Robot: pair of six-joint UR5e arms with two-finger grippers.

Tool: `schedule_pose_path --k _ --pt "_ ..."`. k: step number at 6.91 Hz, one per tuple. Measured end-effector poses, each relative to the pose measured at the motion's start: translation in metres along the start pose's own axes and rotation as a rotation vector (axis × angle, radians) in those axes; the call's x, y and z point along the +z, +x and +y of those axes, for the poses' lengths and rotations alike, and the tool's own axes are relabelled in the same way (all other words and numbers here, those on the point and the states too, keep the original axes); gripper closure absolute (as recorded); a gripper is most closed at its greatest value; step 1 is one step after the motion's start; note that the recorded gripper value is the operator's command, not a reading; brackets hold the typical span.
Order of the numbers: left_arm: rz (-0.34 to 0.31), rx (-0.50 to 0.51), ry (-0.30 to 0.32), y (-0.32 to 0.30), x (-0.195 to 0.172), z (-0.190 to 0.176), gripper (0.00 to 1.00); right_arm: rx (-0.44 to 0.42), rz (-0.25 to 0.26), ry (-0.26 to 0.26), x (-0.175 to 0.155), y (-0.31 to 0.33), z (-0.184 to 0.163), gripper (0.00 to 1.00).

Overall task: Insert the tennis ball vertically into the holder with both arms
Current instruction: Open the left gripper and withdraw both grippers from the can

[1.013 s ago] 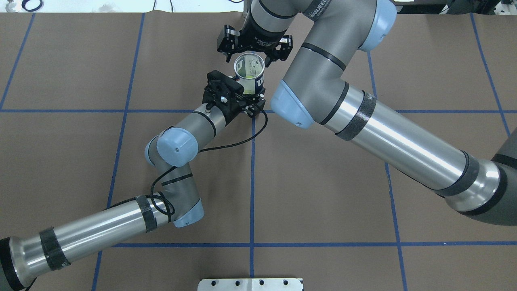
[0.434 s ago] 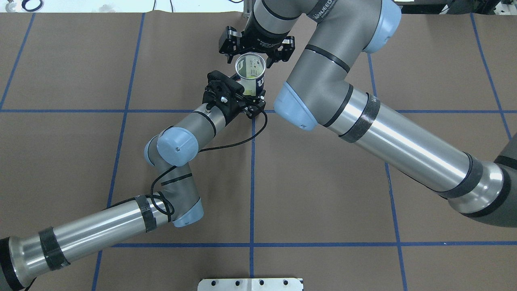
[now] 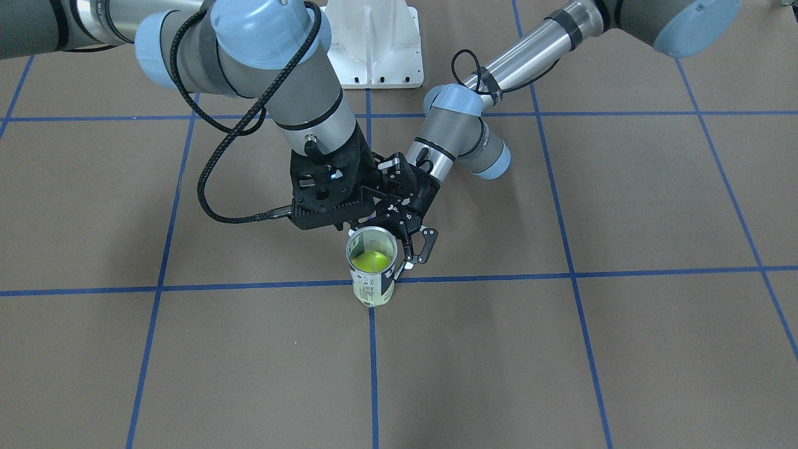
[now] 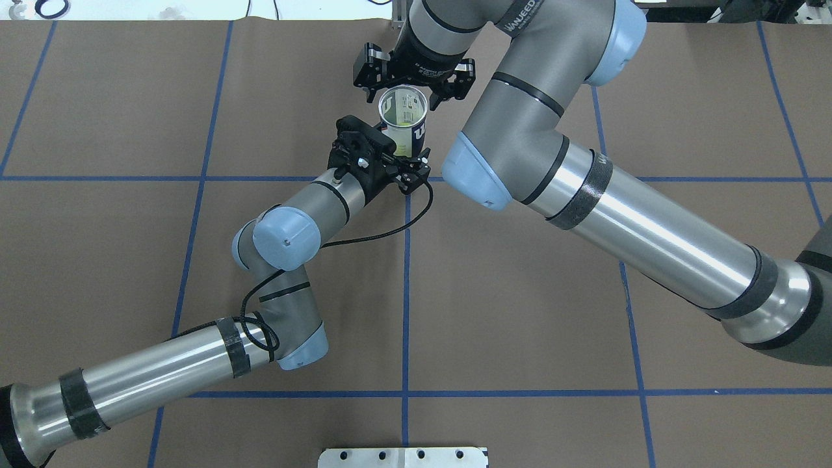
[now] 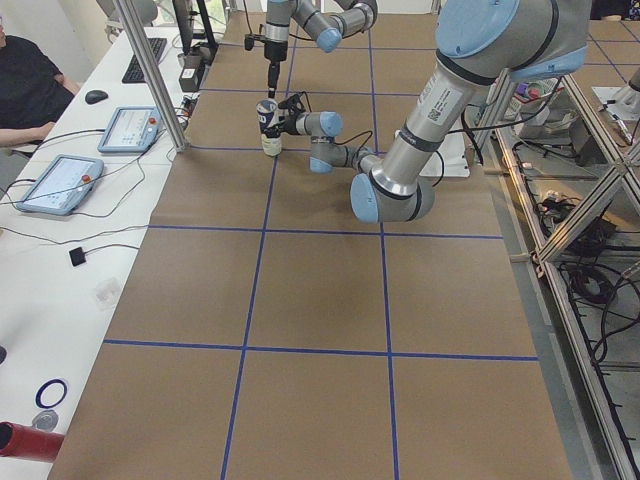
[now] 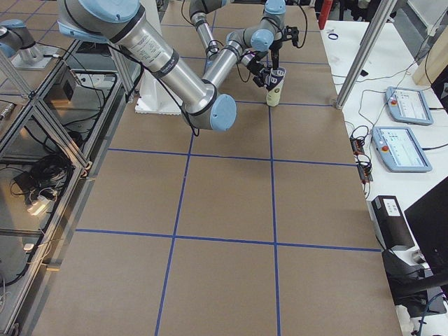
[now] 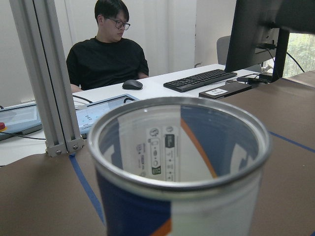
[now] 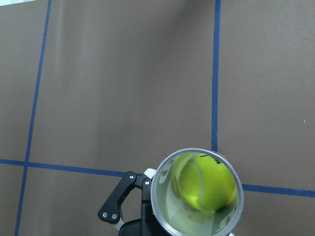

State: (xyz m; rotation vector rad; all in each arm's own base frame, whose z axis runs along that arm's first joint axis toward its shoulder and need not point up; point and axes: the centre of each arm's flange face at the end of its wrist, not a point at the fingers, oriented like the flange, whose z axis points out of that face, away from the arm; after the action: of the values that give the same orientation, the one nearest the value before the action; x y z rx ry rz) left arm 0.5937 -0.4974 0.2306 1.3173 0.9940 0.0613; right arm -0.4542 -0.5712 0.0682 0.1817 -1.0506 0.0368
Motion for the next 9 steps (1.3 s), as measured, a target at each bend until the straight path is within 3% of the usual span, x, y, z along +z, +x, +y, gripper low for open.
schedule_pose_path --k 3,6,8,9 --pt "0.011 -0.003 0.0 -0.014 -0.028 0.013 0.01 0.003 -0.029 -0.003 -0.025 0.004 -0.003 0.0" --pt "0.023 0.003 -0.036 -0.031 -0.067 0.048 0.01 0.073 -0.086 -0.028 -0.122 0.042 -0.028 0.0" --pt "0.079 0.028 -0.143 -0.068 -0.125 0.063 0.01 0.1 -0.105 -0.009 -0.179 0.121 -0.057 0.0" --pt "0.099 0.039 -0.203 -0.093 -0.151 0.05 0.0 0.07 -0.085 0.006 -0.19 0.173 -0.062 0.0"
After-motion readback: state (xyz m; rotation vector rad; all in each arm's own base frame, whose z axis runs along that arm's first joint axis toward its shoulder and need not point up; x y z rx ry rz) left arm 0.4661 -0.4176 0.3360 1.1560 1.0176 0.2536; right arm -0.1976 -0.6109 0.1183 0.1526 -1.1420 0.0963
